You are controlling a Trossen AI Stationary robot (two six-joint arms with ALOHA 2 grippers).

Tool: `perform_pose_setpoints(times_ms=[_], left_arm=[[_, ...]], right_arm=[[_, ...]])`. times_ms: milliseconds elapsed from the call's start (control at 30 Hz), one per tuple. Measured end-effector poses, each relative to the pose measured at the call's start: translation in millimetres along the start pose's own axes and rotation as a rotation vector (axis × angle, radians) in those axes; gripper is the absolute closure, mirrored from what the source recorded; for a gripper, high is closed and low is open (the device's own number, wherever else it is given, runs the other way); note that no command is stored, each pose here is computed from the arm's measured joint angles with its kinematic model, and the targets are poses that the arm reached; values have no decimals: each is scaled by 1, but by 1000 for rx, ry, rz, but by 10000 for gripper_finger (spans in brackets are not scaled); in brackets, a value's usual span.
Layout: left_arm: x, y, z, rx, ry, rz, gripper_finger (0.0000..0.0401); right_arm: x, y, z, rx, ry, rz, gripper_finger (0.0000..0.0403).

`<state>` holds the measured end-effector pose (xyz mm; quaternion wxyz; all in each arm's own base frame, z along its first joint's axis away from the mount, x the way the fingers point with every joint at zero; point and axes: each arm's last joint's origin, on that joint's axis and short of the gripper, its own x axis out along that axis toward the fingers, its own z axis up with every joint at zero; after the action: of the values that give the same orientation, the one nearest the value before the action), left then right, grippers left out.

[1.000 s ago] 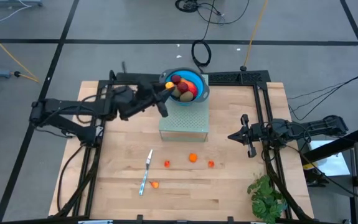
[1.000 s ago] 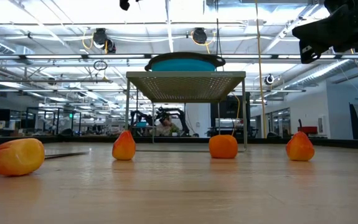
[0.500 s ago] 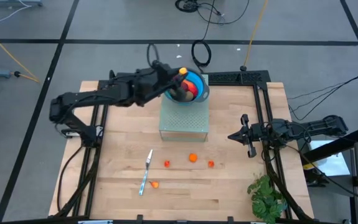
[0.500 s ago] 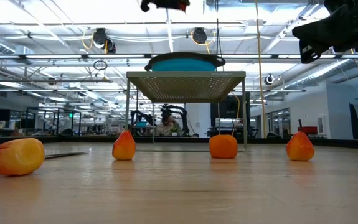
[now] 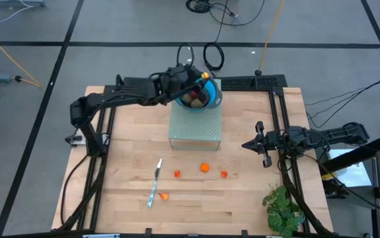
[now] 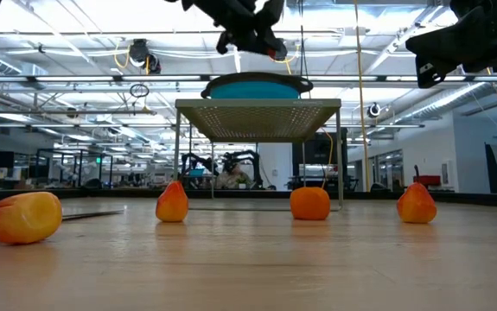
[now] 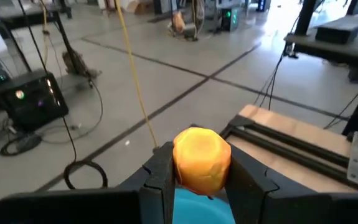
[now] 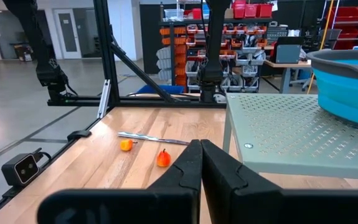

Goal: Pick & Place Fruit
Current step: Put the left Pear into the blue strainer bowl on the shelf

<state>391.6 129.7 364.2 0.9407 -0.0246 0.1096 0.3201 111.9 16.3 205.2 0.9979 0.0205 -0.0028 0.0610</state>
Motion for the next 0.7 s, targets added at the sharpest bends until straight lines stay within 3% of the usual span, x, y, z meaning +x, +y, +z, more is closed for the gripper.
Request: perform_pose_setpoints(times_ms=[433, 700], left_arm=[[15, 31, -19, -82, 161, 30, 297], [20, 34, -26, -110, 208, -1, 297]], right_arm=[[0, 0, 0, -2, 5, 0, 403], [0, 0, -1, -3, 6, -2, 403]])
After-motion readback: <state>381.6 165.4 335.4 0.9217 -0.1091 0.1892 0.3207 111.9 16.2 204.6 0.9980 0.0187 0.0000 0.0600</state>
